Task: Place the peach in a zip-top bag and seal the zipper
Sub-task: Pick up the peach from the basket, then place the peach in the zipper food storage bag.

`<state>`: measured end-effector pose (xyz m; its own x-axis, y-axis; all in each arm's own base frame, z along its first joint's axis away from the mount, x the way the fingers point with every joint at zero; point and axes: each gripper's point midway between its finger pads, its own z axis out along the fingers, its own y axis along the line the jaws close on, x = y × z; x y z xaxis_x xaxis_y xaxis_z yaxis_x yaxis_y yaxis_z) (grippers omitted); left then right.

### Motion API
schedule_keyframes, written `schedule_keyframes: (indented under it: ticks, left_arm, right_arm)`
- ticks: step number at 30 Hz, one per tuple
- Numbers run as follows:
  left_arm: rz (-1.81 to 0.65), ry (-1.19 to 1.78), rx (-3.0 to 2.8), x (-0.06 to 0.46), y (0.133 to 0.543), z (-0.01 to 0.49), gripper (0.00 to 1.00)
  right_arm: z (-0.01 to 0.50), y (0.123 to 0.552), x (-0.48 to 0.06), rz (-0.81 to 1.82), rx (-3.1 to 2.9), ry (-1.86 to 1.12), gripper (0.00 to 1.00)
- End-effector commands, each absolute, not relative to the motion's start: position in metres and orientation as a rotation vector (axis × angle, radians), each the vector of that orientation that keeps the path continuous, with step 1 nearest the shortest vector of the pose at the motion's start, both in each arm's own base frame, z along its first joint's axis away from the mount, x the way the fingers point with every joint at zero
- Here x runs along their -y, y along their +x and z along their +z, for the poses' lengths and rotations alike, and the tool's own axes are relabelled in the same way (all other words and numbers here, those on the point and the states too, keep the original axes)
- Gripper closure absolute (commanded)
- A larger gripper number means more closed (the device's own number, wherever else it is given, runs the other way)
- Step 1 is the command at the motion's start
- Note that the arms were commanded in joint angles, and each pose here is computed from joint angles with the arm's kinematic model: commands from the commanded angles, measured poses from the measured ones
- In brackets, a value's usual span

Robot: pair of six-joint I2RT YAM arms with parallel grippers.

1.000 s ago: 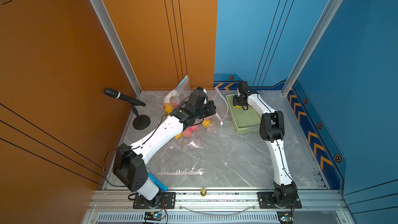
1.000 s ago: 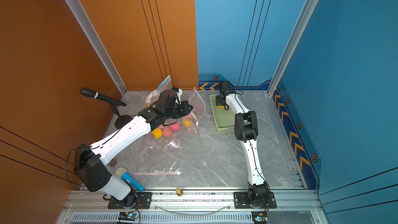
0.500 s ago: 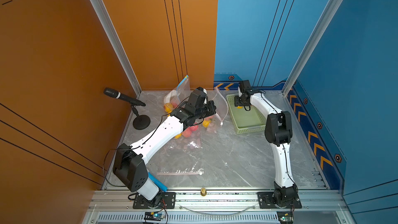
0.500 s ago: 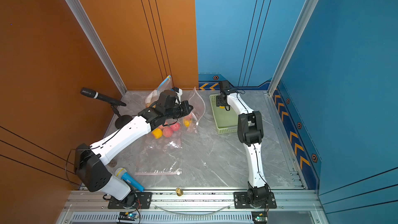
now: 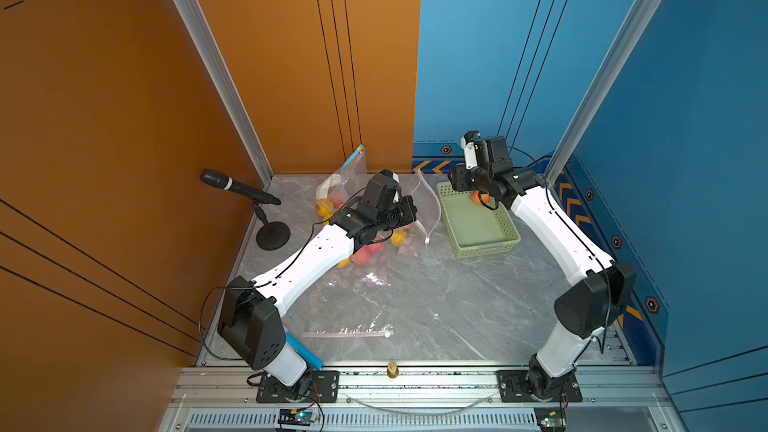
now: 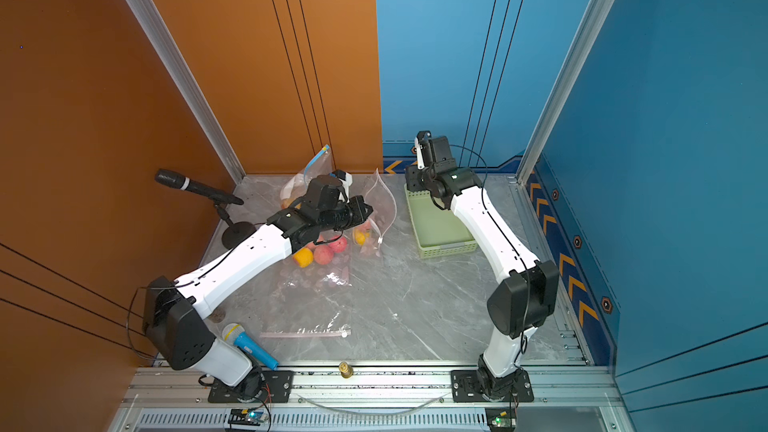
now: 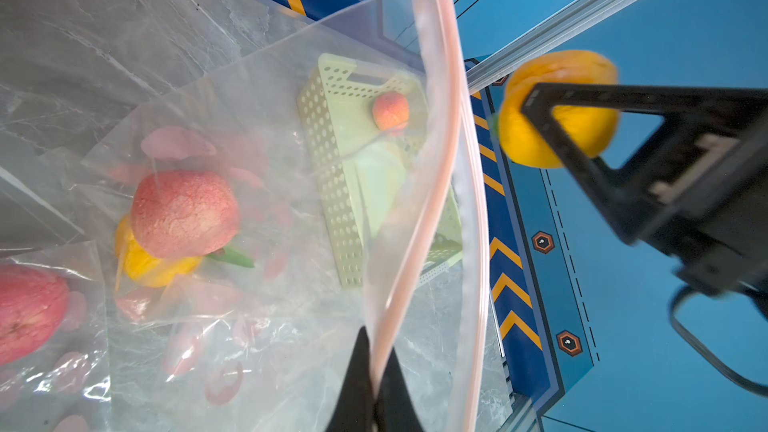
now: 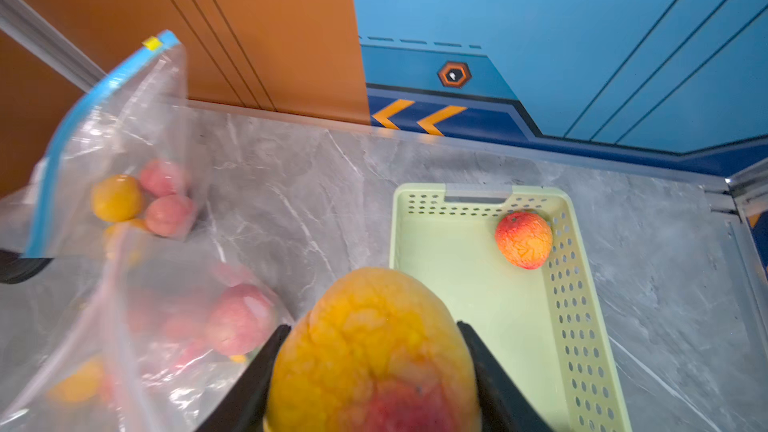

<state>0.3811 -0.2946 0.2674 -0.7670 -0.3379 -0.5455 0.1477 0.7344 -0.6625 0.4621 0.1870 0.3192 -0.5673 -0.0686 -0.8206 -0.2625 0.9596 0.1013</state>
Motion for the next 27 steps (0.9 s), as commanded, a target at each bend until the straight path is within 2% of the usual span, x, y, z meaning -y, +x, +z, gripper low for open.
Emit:
schedule_keyframes:
  ticks: [1,5,9,19,24,27]
  left_arm:
    - [-0.941,-0.151,-2.258,0.292,0.383,0.267,1.00]
    - [-0.940,-0.156,-2.256,0.292,0.384,0.267,1.00]
    - [-0.941,-0.158,-2.248,0.291,0.386,0.270,1.00]
    - [-0.948,-0.153,-2.239,0.291,0.382,0.275,1.00]
    - [-0.959,-0.147,-2.241,0.292,0.380,0.275,1.00]
    - [-0.965,-0.144,-2.237,0.292,0.378,0.278,1.00]
  right_arm:
    - [0.334,0.429,-0.207,0.366,-2.149,-0.288,0.50]
    - [0.349,0.398,-0.230,0.457,-2.108,-0.352,0.48]
    - [0.341,0.382,-0.250,0.553,-2.124,-0.390,0.48]
    - [0.298,0.388,-0.283,0.574,-2.220,-0.448,0.48]
    - [0.281,0.405,-0.283,0.504,-2.257,-0.420,0.40]
    - [0.280,0.411,-0.283,0.480,-2.260,-0.408,0.32]
